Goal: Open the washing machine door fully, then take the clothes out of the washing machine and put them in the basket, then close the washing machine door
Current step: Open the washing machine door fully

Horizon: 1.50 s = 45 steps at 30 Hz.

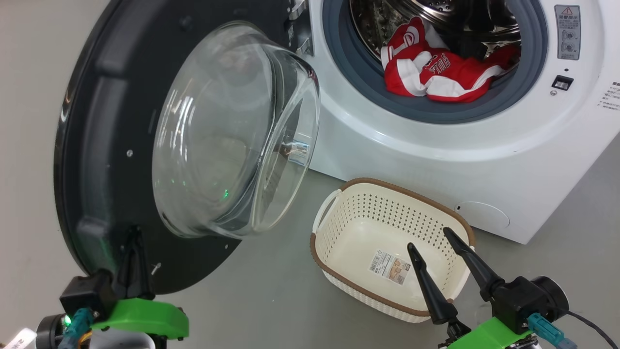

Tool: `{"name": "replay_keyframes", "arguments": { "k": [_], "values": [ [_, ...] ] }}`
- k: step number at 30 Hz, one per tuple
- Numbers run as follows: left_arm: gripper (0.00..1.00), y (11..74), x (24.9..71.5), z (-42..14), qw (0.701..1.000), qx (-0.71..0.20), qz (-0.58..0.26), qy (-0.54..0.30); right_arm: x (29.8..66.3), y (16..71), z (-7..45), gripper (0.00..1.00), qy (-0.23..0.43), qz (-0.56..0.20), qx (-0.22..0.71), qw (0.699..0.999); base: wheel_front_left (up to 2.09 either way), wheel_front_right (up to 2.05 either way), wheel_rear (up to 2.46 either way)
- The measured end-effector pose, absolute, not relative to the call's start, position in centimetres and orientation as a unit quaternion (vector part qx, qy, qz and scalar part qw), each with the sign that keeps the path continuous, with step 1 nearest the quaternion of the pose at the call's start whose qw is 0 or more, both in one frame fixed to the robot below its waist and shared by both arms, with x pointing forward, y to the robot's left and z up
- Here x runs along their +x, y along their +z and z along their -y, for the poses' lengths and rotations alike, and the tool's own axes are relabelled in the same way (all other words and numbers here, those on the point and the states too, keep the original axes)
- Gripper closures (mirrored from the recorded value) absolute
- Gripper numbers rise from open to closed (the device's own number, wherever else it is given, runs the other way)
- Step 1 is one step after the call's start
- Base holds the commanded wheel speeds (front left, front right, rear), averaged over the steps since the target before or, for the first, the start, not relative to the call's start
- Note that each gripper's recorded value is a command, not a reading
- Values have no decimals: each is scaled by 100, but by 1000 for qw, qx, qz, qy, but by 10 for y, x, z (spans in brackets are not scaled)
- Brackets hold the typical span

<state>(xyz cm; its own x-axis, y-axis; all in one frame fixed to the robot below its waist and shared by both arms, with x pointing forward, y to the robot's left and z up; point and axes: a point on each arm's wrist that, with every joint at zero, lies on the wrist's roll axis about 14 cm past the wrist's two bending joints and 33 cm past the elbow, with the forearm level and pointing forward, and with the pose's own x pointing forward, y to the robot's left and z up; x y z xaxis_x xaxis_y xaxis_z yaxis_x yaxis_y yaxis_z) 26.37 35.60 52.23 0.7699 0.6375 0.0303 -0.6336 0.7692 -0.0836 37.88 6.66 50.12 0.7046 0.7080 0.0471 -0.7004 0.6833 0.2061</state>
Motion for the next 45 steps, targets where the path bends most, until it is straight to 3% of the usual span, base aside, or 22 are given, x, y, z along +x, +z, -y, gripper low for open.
{"name": "replay_keyframes", "arguments": {
  "k": [45],
  "values": [
    [100,518,276,-423,919,-37,20,392,381,496,-69,0,392,-40,75,916,0,0,0]
  ]
}}
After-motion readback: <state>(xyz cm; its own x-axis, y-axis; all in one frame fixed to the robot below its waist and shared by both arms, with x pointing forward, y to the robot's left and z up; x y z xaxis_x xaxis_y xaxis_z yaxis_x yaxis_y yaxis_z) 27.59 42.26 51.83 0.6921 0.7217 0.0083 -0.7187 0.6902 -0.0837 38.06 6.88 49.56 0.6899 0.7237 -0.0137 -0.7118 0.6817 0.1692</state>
